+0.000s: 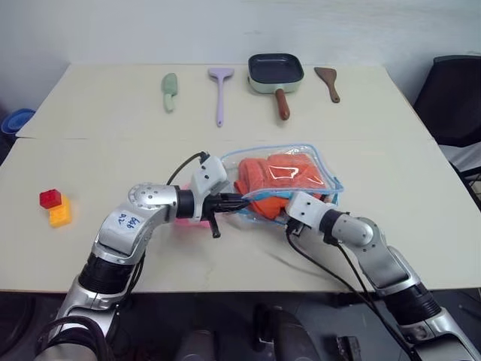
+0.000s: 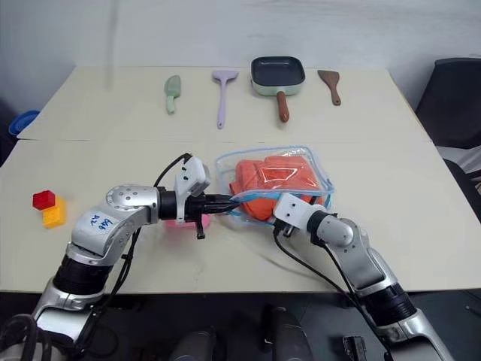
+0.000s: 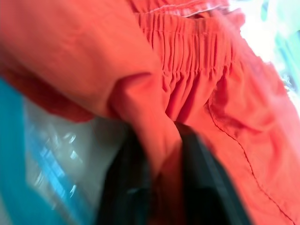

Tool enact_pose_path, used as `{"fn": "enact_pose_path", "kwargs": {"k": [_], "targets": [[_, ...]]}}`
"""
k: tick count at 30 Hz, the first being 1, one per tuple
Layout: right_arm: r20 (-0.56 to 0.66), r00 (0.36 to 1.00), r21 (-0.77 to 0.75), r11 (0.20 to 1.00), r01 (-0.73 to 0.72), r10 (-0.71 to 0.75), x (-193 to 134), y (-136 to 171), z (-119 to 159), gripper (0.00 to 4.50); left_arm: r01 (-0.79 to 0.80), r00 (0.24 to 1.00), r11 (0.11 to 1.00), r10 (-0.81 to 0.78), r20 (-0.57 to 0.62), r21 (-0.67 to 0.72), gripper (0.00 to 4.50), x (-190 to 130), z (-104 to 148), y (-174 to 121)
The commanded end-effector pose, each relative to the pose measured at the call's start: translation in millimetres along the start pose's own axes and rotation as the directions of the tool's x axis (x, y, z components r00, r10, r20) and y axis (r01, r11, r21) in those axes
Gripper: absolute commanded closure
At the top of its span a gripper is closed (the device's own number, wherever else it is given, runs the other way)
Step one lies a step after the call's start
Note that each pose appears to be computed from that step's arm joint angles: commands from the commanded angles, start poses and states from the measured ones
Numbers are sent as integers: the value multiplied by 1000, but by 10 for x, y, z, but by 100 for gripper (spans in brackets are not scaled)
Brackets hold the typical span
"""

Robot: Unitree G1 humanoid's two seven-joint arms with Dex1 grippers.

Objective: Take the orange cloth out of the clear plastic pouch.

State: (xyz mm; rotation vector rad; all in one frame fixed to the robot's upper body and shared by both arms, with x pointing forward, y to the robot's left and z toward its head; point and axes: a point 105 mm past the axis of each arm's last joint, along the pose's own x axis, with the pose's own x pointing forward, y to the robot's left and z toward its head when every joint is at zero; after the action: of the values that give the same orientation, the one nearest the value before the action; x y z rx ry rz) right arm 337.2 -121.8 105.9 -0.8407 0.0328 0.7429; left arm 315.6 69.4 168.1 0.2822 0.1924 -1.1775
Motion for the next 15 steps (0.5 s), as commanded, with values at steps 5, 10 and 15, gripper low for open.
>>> {"fn": "enact_pose_path", "kwargs": {"k": [5,10,15], "targets": [[162,949,-94,961,-260,272,-283,310,316,448,-128,991,991,127,46,26,450,-28,139,257],[268,826,-139,868,-477,496,-648,576,589,448,-246,969,968,245,34,46,450,-5,93,501],[138,742,-161,754,-637,656,-955,778,374,448,-346,938,937,345,31,50,450,-50,82,732]]}}
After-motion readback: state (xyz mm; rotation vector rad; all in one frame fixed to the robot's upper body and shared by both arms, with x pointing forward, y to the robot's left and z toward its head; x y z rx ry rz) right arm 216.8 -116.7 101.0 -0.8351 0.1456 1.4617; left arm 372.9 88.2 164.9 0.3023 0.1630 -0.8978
